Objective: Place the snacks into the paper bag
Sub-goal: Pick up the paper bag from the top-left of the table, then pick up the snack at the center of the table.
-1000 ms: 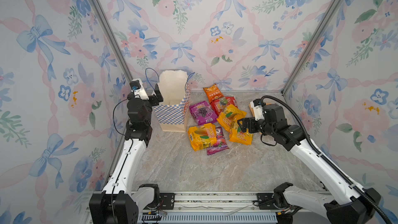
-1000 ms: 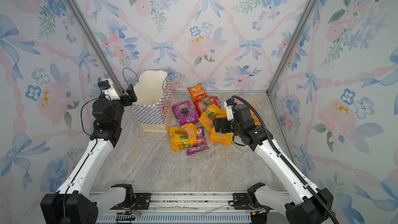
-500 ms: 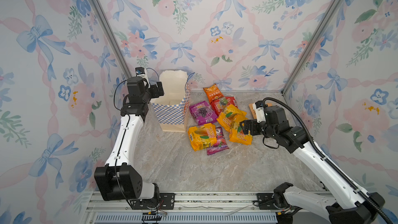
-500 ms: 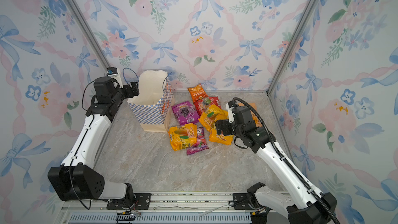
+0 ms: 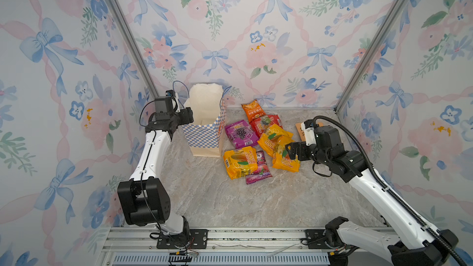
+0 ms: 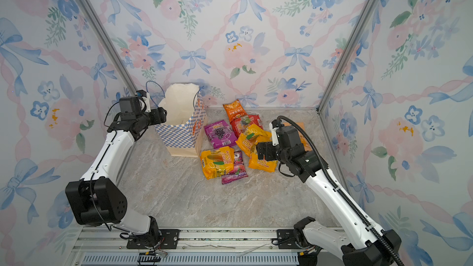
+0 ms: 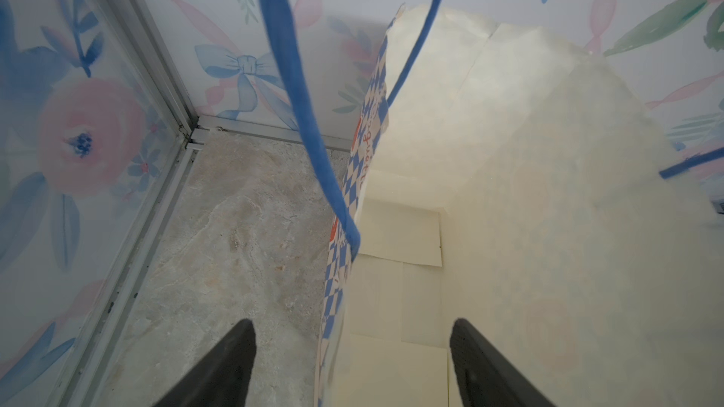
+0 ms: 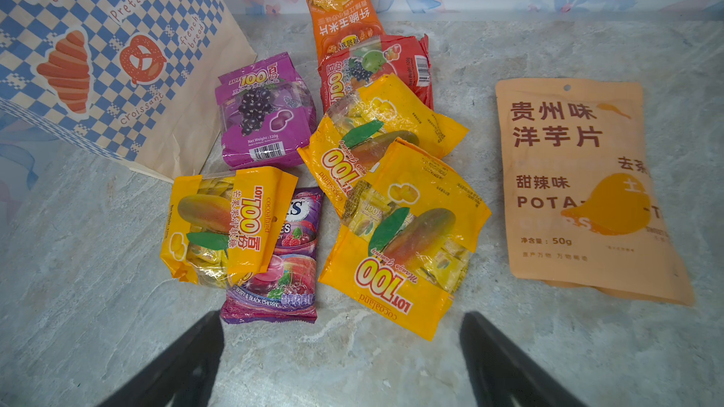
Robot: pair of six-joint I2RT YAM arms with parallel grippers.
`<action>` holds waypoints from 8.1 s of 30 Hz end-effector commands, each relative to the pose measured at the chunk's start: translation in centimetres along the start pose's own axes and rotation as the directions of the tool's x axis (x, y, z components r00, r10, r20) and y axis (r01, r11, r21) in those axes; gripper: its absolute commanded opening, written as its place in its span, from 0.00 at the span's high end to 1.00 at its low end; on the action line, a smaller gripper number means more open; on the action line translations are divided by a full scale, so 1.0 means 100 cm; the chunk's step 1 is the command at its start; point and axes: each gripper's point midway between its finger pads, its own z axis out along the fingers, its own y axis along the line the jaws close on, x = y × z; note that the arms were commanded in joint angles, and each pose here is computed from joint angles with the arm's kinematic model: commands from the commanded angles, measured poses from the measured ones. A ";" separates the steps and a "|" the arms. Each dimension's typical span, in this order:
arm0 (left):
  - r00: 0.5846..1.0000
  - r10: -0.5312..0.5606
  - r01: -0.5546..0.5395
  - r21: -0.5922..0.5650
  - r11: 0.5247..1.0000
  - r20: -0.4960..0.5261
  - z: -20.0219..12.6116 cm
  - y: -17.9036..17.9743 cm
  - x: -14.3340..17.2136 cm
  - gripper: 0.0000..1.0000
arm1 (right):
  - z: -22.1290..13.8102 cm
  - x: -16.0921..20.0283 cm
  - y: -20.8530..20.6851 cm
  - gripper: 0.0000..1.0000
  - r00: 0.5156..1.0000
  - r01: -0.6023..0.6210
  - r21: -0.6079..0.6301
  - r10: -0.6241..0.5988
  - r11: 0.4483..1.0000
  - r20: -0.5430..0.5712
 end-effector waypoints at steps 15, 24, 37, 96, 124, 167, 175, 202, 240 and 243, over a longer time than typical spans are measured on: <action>1.000 -0.014 0.012 0.079 0.997 0.026 -0.016 -0.017 -0.015 0.43 | -0.003 0.008 -0.001 0.03 1.000 -0.001 0.021 0.002 1.000 -0.018; 1.000 -0.025 0.024 0.082 0.996 0.019 -0.022 -0.019 -0.022 0.29 | -0.002 0.008 -0.002 0.04 1.000 -0.005 0.025 0.006 1.000 -0.015; 1.000 -0.017 0.017 0.057 0.998 -0.014 -0.014 -0.014 -0.019 0.44 | 0.000 0.009 0.000 0.03 1.000 -0.010 0.015 0.010 1.000 -0.015; 0.999 -0.032 0.033 0.030 0.999 -0.038 -0.040 -0.010 0.011 1.00 | 0.078 0.038 0.086 0.04 0.960 -0.196 -0.336 0.110 0.921 -0.259; 0.998 -0.061 0.061 0.028 0.998 -0.009 -0.099 -0.013 0.047 1.00 | 0.208 0.073 0.117 0.03 0.895 -0.182 -0.373 -0.003 0.910 -0.445; 0.999 0.031 -0.031 0.028 0.999 0.010 -0.082 -0.005 0.046 1.00 | 0.260 0.095 0.102 0.03 0.843 -0.238 -0.413 -0.024 0.879 -0.537; 0.998 0.053 -0.053 0.026 0.998 0.023 -0.087 -0.005 0.044 1.00 | 0.247 0.091 0.134 0.03 0.849 -0.284 -0.559 -0.066 0.779 -0.523; 0.998 0.060 -0.060 0.017 0.998 0.027 -0.089 -0.001 0.045 1.00 | 0.259 0.127 0.138 0.11 0.792 -0.261 -0.499 -0.113 0.827 -0.600; 0.996 0.072 -0.075 0.065 0.995 0.052 -0.097 -0.010 0.044 1.00 | 0.154 0.006 0.177 1.00 0.894 -0.229 -0.637 -0.100 0.736 -0.437; 0.996 0.072 -0.076 0.072 0.995 0.057 -0.097 -0.012 0.044 1.00 | 0.138 -0.005 0.179 1.00 0.901 -0.208 -0.634 -0.106 0.745 -0.420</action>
